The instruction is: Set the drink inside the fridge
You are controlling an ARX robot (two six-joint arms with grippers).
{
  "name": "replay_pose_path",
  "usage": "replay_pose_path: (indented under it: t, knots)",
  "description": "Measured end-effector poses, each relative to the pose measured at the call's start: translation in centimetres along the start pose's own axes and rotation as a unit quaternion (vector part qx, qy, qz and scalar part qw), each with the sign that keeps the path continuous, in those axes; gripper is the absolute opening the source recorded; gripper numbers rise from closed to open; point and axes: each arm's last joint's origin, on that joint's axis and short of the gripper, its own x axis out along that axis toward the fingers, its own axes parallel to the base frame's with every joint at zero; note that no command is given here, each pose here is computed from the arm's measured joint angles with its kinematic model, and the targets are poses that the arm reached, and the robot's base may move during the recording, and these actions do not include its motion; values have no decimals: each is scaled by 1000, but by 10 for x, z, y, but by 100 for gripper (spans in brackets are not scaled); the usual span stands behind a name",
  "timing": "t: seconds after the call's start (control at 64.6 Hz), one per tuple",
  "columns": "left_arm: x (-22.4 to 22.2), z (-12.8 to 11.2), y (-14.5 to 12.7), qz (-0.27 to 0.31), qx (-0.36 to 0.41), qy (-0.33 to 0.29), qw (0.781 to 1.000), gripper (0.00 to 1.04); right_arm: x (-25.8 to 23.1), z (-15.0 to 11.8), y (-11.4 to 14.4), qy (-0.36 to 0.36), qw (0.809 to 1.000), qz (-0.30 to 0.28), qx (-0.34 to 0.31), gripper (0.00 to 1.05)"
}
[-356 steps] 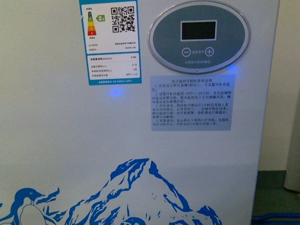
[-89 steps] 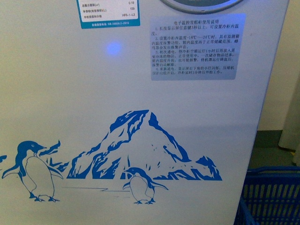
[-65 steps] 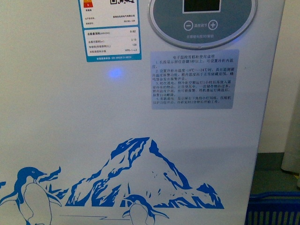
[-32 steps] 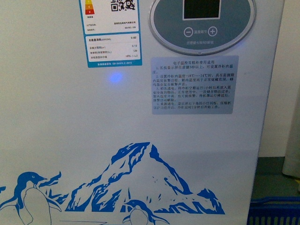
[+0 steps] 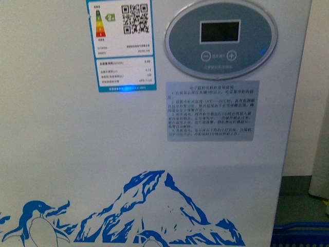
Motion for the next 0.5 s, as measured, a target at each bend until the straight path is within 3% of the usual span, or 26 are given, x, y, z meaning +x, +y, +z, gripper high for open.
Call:
replay_pose_path:
  t: [0.496]
  knots:
    - [0, 0, 0, 1, 0, 0, 1000, 97, 0, 0, 0, 0, 1000, 0, -1, 39]
